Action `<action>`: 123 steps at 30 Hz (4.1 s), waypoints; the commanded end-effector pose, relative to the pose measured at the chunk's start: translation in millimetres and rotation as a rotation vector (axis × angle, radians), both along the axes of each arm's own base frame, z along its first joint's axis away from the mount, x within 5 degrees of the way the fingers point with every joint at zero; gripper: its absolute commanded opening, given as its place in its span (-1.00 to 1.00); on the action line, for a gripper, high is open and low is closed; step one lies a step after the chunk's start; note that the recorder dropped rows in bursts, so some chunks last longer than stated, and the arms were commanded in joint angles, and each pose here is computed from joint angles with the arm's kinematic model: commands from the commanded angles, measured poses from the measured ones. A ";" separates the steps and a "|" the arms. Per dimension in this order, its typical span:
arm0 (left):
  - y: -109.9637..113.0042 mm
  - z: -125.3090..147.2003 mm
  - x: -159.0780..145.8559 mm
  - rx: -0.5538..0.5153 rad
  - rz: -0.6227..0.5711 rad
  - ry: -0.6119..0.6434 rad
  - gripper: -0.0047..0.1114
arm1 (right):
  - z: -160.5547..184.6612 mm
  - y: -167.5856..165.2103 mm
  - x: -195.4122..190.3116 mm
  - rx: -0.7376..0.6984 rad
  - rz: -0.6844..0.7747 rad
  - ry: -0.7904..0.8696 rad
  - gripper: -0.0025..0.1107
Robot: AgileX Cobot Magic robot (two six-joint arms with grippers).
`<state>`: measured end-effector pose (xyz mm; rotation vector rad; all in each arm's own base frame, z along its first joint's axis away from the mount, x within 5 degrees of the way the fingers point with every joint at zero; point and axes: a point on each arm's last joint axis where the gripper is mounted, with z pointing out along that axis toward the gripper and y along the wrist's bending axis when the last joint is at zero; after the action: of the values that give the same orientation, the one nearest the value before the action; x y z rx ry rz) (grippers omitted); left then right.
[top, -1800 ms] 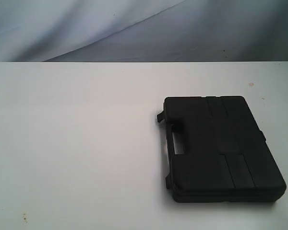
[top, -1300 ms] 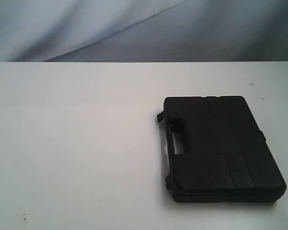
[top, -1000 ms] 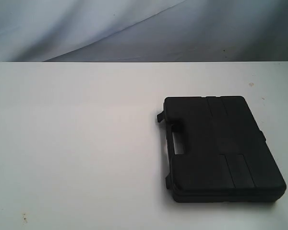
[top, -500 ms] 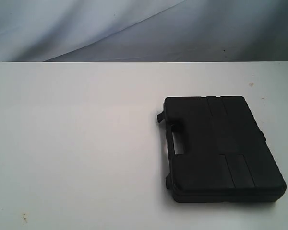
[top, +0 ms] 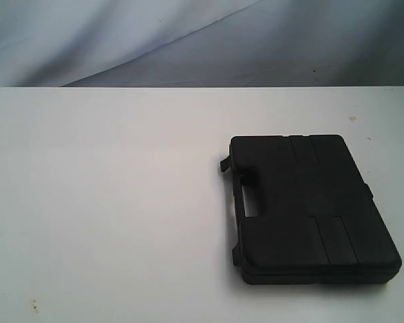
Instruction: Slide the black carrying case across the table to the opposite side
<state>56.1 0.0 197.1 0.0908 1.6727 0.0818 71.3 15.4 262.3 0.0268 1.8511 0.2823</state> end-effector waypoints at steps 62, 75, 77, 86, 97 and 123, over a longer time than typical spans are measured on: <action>-0.2 -0.5 -0.1 -0.015 -0.001 -0.009 -0.92 | -58.8 224.0 189.6 -0.291 0.368 0.876 -0.96; -0.2 -0.5 -0.1 -0.015 -0.001 -0.009 -0.92 | -78.0 230.0 197.8 -0.296 0.372 0.863 -0.58; -0.2 -0.5 -0.1 -0.015 -0.001 -0.009 -0.92 | -77.6 229.6 199.5 -0.288 0.371 0.853 -0.45; -0.2 -0.5 -0.1 -0.015 -0.001 -0.009 -0.92 | -76.4 227.8 206.4 -0.274 0.369 0.809 -0.25; -0.2 -0.5 -0.1 -0.015 -0.001 -0.009 -0.92 | -105.9 227.8 211.7 -0.308 0.349 0.877 -0.25; -0.2 -0.5 -0.1 -0.015 -0.001 -0.009 -0.92 | -132.9 237.2 219.9 -0.255 0.350 0.854 -0.37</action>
<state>56.1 0.0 197.1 0.0908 1.6727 0.0818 287.1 252.6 129.7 -0.4313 2.7489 0.2809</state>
